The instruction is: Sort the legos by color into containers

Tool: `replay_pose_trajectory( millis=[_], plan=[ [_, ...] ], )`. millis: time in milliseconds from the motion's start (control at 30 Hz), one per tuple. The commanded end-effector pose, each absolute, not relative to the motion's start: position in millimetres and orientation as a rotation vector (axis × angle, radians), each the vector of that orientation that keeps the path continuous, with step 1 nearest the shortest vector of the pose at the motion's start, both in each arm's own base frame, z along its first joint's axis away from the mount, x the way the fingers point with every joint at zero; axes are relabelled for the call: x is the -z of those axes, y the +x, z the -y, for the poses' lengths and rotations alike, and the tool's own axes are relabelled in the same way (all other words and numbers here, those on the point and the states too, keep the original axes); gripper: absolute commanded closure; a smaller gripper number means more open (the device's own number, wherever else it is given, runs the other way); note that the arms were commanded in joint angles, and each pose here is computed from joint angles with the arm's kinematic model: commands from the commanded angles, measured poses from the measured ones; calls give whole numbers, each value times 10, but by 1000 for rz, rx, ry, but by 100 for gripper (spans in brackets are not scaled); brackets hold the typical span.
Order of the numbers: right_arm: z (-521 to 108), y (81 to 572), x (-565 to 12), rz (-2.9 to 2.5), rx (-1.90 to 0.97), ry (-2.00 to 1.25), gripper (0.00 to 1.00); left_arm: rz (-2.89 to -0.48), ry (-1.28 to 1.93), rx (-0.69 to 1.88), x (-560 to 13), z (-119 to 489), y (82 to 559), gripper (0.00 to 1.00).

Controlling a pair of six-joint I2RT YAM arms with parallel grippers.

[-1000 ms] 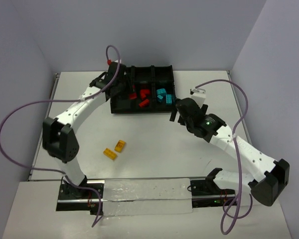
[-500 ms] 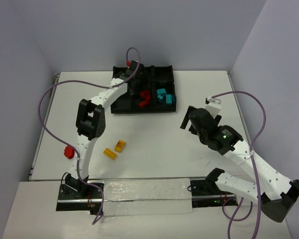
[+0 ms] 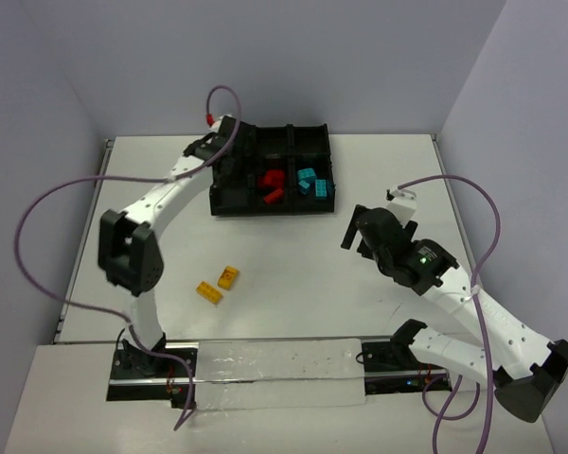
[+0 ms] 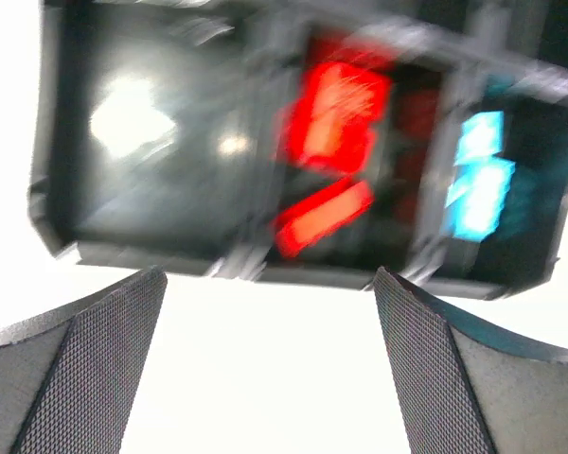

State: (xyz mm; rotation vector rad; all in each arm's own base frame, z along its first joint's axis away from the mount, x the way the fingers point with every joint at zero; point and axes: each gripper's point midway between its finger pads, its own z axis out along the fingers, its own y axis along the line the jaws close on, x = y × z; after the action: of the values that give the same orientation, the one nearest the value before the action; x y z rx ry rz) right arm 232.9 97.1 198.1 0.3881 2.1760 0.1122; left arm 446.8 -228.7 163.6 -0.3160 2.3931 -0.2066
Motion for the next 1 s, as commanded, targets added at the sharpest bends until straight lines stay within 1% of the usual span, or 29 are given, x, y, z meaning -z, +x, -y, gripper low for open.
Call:
replay_pose_trajectory(
  millis=[0,100,200,267,300,400,500,667,767,967],
  plan=[
    [-1044,2377,-1988,-2147,-154,369,2,-2335,-499,-54,-1816,1390,3790,1],
    [-1120,2392,-1952,-2157,-182,339,2,-2394,-665,-204,-1522,896,3351,1],
    [-1199,2402,-1925,-2170,-212,302,2,-2411,-853,-298,-1382,501,2928,1],
    [-1240,2406,-1913,-2171,-231,283,2,-2408,-968,-344,-1263,322,2660,1],
    [-1244,2401,-1897,-2176,-231,275,2,-2389,-1015,-341,-1254,301,2649,1],
    [-1270,2410,-1895,-2160,-255,264,2,-2335,-1214,-391,-1057,110,2274,1],
    [-1290,2396,-1868,-2163,-266,241,2,-2304,-1293,-349,-989,76,2206,1],
    [-1384,2352,-1865,-2183,-322,192,2,-2267,-1365,-553,-932,-118,2071,1],
    [-1436,2302,-1866,-2202,-358,150,2,-2260,-1350,-613,-876,-211,2090,1],
    [-1378,2253,-1840,-2238,-303,90,2,-2234,-1395,-582,-831,-353,2166,1]
  ],
)
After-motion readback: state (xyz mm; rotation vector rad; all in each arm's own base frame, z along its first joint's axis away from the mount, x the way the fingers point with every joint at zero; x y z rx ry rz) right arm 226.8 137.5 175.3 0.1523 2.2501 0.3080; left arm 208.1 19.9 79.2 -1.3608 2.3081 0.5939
